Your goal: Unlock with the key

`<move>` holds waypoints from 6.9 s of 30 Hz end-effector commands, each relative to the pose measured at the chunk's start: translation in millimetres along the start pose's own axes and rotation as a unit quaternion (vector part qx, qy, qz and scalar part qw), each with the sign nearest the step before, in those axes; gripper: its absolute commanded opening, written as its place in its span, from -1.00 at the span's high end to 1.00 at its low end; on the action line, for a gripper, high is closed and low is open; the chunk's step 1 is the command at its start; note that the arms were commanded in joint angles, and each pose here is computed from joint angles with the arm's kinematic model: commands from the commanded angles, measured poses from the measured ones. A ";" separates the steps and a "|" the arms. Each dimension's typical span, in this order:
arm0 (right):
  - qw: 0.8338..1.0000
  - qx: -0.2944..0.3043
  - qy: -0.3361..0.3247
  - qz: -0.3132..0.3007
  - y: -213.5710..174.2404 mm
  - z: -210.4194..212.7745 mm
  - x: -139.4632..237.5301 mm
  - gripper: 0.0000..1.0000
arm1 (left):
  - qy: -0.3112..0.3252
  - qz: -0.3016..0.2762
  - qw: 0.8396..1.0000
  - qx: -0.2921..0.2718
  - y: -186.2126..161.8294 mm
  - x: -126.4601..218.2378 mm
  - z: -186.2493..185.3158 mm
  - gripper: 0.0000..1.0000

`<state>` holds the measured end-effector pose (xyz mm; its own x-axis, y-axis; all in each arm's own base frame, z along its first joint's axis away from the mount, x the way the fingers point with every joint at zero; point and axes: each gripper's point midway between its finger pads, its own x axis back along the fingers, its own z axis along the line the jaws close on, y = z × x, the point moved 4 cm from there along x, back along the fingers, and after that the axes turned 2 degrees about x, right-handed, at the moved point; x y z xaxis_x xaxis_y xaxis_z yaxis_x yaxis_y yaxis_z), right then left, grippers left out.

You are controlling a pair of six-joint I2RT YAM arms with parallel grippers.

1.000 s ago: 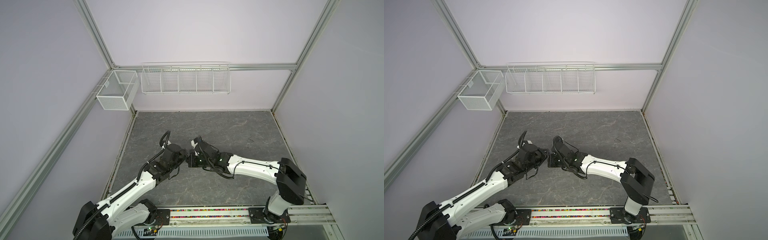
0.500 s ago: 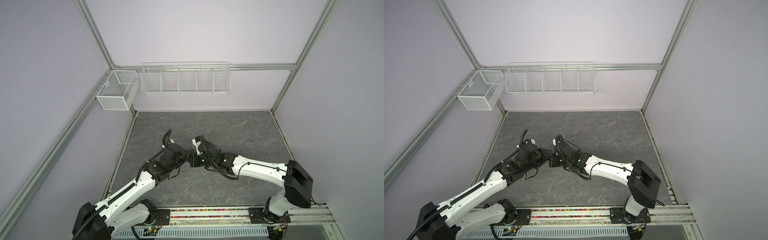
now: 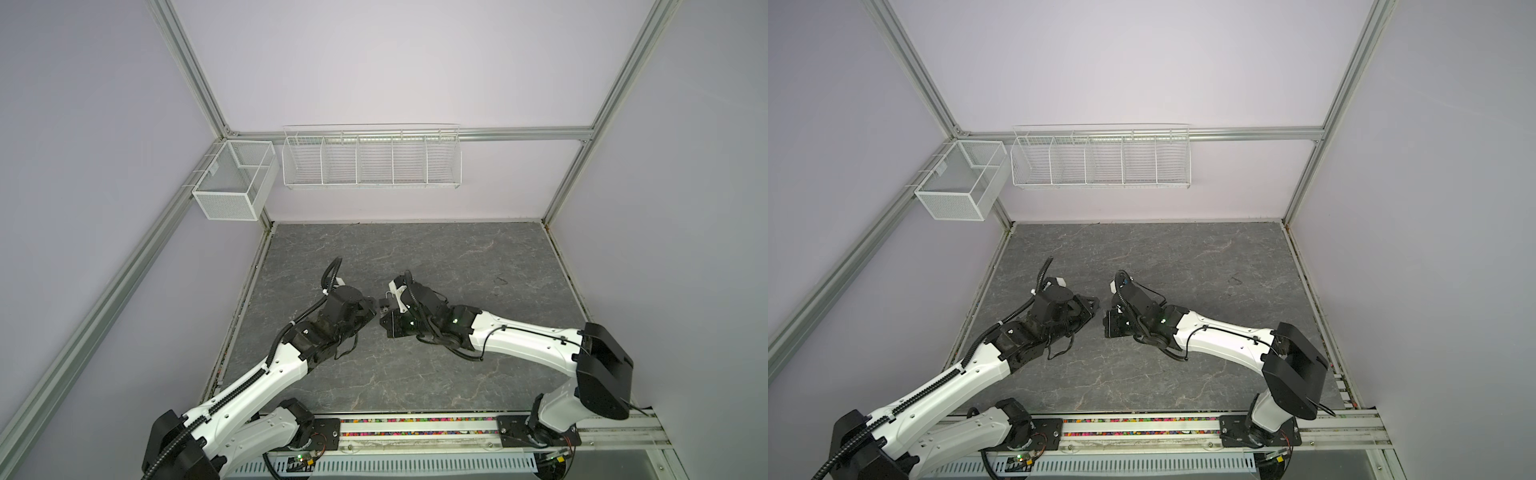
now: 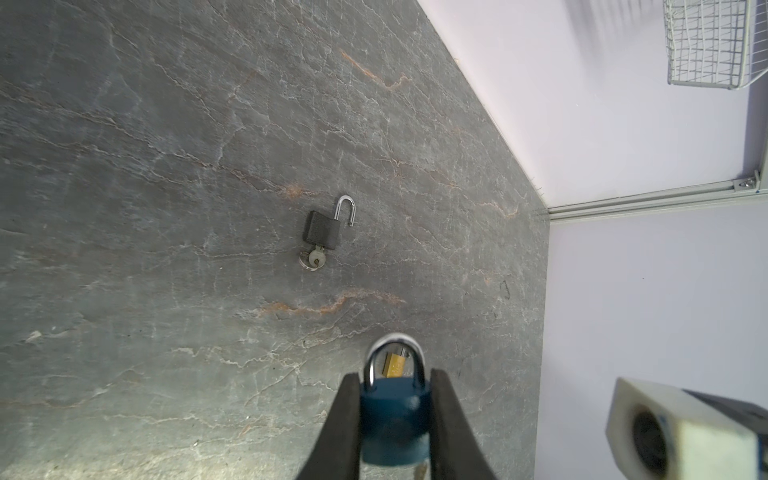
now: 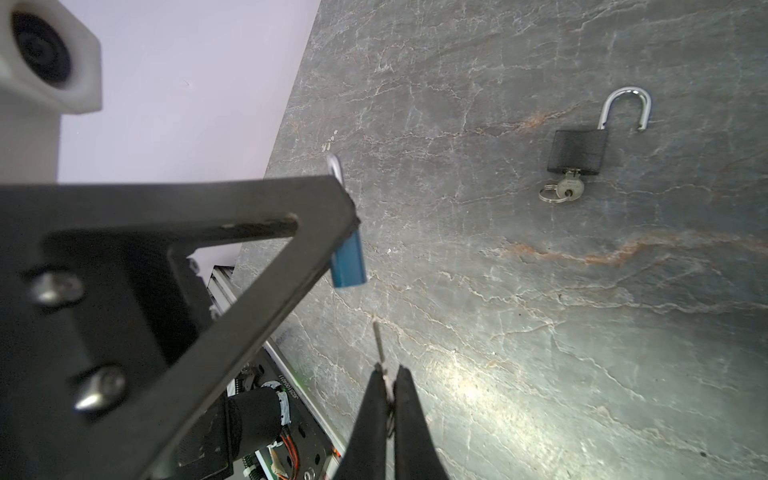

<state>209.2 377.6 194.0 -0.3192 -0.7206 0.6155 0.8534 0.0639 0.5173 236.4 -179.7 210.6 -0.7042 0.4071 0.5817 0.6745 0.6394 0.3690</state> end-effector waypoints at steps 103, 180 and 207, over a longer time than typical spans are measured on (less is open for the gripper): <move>0.998 0.009 0.065 0.002 46.4 31.6 -0.5 0.87 | -0.033 0.118 0.988 -0.095 -28.2 7.4 -14.7 1.00; 0.984 0.163 -0.070 0.002 47.5 3.8 111.7 -0.32 | -0.133 -0.063 0.965 -0.215 11.5 26.2 -31.5 1.00; 0.956 0.177 -0.229 0.048 60.4 2.3 69.1 -0.55 | -0.250 -0.135 0.878 -0.385 -54.6 31.6 -30.4 1.00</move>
<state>232.5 336.8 269.1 -0.4227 -0.3847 0.8205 0.7233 0.4023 0.5613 184.2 -221.7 225.6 -0.7330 0.6700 0.1175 0.3303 0.1995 0.9226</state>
